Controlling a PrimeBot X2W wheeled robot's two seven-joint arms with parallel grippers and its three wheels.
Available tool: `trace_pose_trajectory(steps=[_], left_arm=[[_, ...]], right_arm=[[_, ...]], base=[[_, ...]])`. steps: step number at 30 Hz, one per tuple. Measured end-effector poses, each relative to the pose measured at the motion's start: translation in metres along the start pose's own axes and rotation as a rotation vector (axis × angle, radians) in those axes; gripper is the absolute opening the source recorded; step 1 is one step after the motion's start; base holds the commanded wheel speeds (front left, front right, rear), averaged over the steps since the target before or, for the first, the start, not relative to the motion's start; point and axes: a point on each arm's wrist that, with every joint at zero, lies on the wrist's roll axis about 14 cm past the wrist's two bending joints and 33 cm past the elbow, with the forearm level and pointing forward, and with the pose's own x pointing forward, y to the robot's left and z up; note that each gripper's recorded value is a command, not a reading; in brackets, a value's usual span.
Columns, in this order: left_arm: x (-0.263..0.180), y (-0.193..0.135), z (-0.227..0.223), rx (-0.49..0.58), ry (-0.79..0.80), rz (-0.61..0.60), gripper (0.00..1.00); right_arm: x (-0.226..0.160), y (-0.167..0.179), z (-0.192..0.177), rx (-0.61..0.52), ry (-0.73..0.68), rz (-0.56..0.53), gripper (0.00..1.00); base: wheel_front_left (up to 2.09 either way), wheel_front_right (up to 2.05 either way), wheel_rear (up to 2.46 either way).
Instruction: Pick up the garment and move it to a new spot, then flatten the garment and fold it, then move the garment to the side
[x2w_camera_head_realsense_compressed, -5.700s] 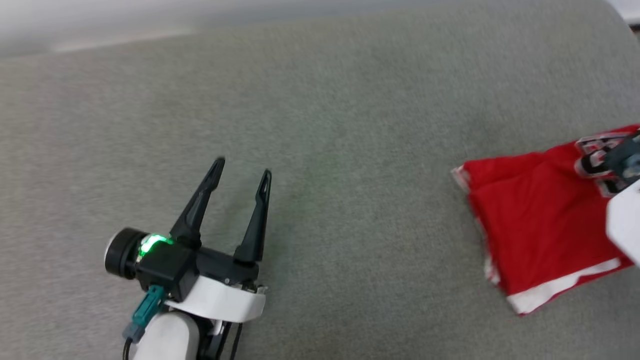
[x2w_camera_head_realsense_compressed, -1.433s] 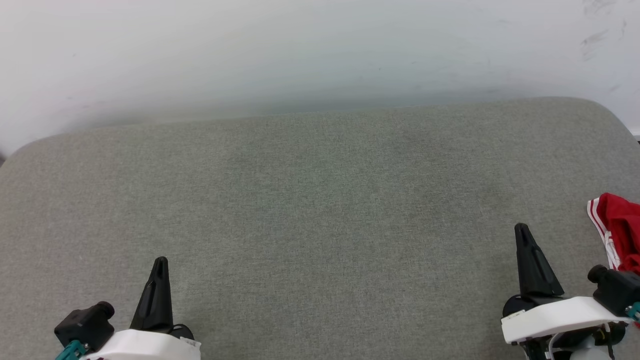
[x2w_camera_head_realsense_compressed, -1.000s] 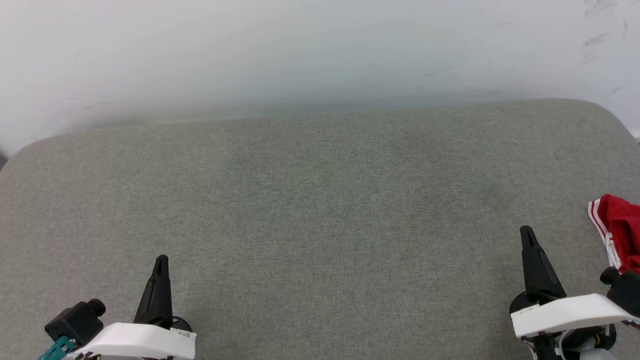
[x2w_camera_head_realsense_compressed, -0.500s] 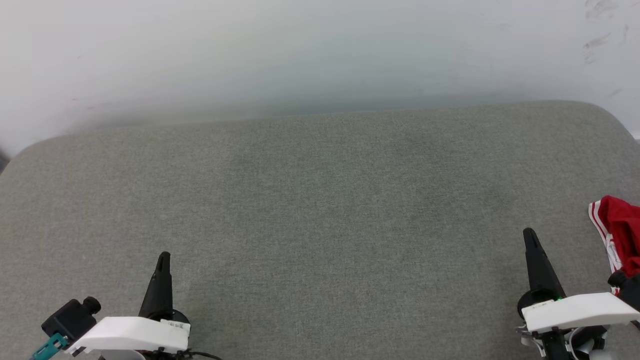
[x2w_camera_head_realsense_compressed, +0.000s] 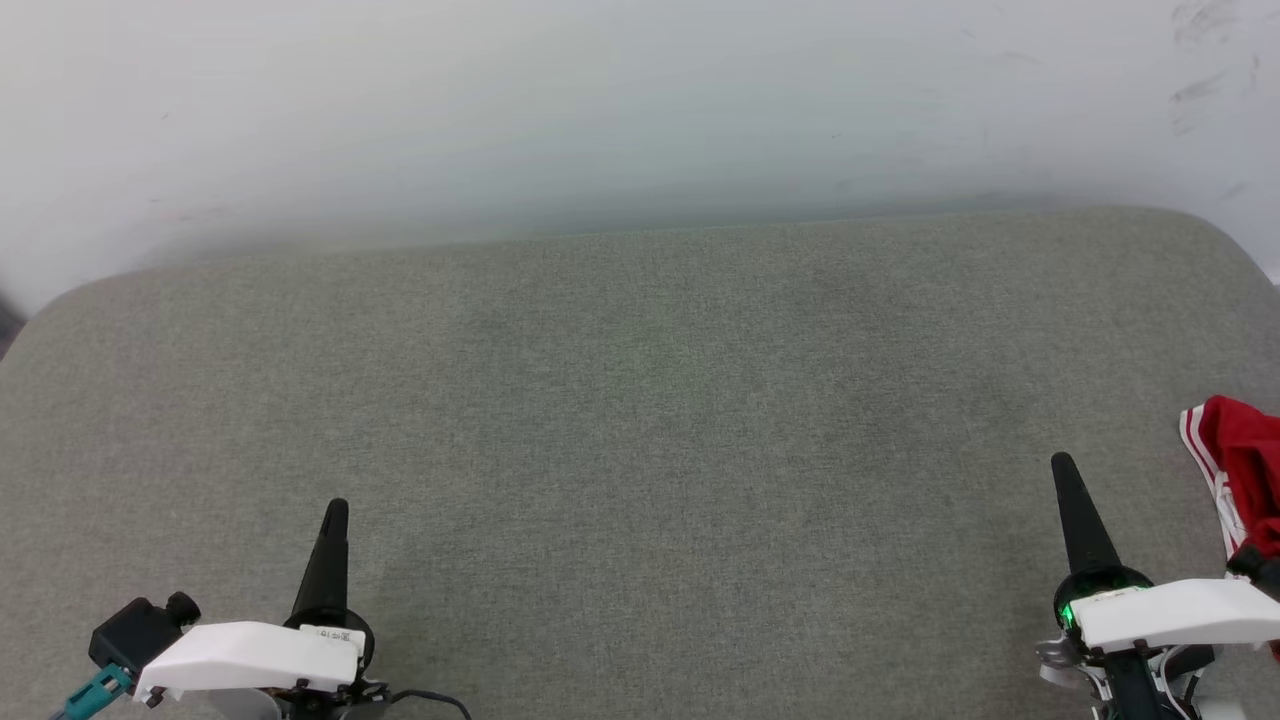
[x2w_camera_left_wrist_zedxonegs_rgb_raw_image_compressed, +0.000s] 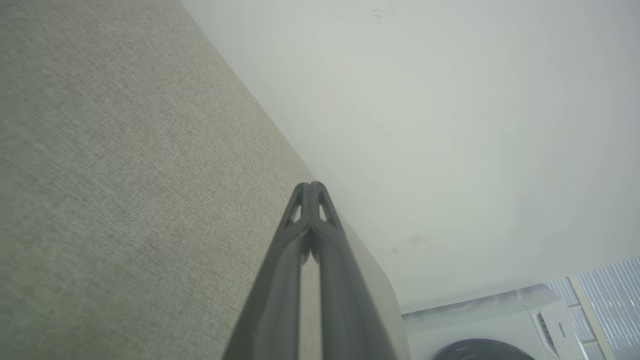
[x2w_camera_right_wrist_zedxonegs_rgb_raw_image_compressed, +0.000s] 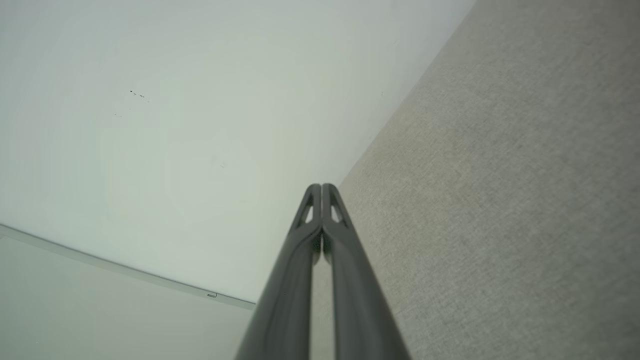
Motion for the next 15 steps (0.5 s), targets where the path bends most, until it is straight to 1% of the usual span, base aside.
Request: trace_pose_trajectory(steps=[15], left_arm=[[0.0030,-0.0009,-0.0004,-0.150,0.014,0.001,0.00]], right_arm=[[0.0013,-0.0015,0.0003,0.149,0.011,-0.008,0.00]], base=[[0.00,0.00,0.00]])
